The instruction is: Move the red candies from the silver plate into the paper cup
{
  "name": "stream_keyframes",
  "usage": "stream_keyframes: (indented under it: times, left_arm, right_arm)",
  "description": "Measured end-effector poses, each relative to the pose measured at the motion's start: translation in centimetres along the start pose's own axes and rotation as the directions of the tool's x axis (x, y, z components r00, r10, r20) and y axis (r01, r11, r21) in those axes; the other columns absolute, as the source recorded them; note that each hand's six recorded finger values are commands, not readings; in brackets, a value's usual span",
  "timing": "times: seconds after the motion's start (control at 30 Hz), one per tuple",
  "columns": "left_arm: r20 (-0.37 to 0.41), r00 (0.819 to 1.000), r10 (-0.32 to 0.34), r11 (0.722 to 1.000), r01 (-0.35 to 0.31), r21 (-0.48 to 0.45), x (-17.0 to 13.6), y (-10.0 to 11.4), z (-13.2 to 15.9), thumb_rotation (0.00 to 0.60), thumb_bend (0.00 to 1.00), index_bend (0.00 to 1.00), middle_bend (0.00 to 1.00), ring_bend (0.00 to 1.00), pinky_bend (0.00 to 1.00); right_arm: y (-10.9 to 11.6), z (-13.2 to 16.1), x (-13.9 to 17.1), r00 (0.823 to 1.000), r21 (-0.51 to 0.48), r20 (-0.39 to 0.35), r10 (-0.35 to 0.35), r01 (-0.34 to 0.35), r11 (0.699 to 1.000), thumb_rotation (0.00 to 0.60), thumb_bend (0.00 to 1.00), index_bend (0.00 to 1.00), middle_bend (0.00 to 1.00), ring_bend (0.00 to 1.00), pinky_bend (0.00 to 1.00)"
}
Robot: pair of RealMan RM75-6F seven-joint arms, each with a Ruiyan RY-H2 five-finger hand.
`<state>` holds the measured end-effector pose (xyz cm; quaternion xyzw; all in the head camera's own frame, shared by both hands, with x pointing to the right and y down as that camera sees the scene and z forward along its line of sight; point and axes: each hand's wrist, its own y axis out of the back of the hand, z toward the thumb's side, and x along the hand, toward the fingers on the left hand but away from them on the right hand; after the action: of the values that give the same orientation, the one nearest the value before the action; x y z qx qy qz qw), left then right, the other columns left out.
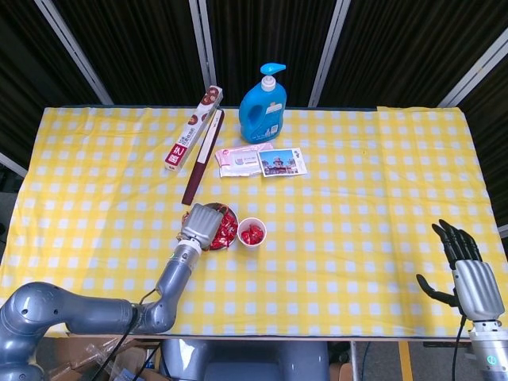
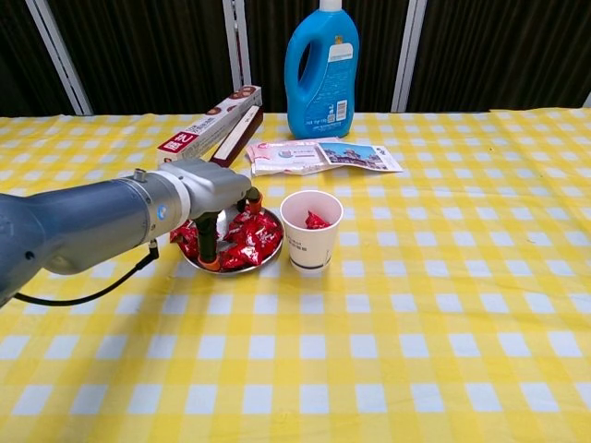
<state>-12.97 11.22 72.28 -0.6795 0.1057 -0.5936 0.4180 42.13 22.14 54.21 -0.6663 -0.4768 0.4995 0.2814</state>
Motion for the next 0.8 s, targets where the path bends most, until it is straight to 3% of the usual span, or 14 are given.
stream_keyframes:
  times: [0.1,0.37,0.6,0.8]
  left_arm:
    - [0.006,1.0,-0.002,1.0,0.002,0.008,0.1,-0.2,0.4,0.6,0.15,0.29,0.28,0.88,0.93]
    - [0.009,1.0,0.022,0.999,-0.022,0.036,0.4,-0.4,0.6,0.6,0.38,0.51,0.59,0.89,0.94]
    - [0.001,0.999,0.053,0.998,-0.053,0.044,0.6,-0.4,0.0,0.6,0.46,0.6,0.68,0.9,0.94]
    - [-0.011,0.996,0.088,0.995,-0.088,0.041,0.6,0.4,-0.9,0.6,0.46,0.61,0.69,0.9,0.95]
  right_arm:
    - [0.0,0.0,0.0,1.0,0.0,-0.001,0.001,-0.001,1.0,0.6,0.36,0.0,0.0,0.0,0.0]
    - [-0.1,0.1,0.0,1.0,-0.006,-0.002,0.005,-0.005,1.0,0.6,0.36,0.0,0.0,0.0,0.0]
    - [-0.1,0.1,0.1,1.0,-0.004,-0.002,0.006,-0.006,1.0,0.6,0.36,0.0,0.0,0.0,0.0]
    - [-0.1,0.1,0.0,1.0,-0.004,0.0,0.005,-0.005,1.0,0.6,0.36,0.0,0.0,0.0,0.0]
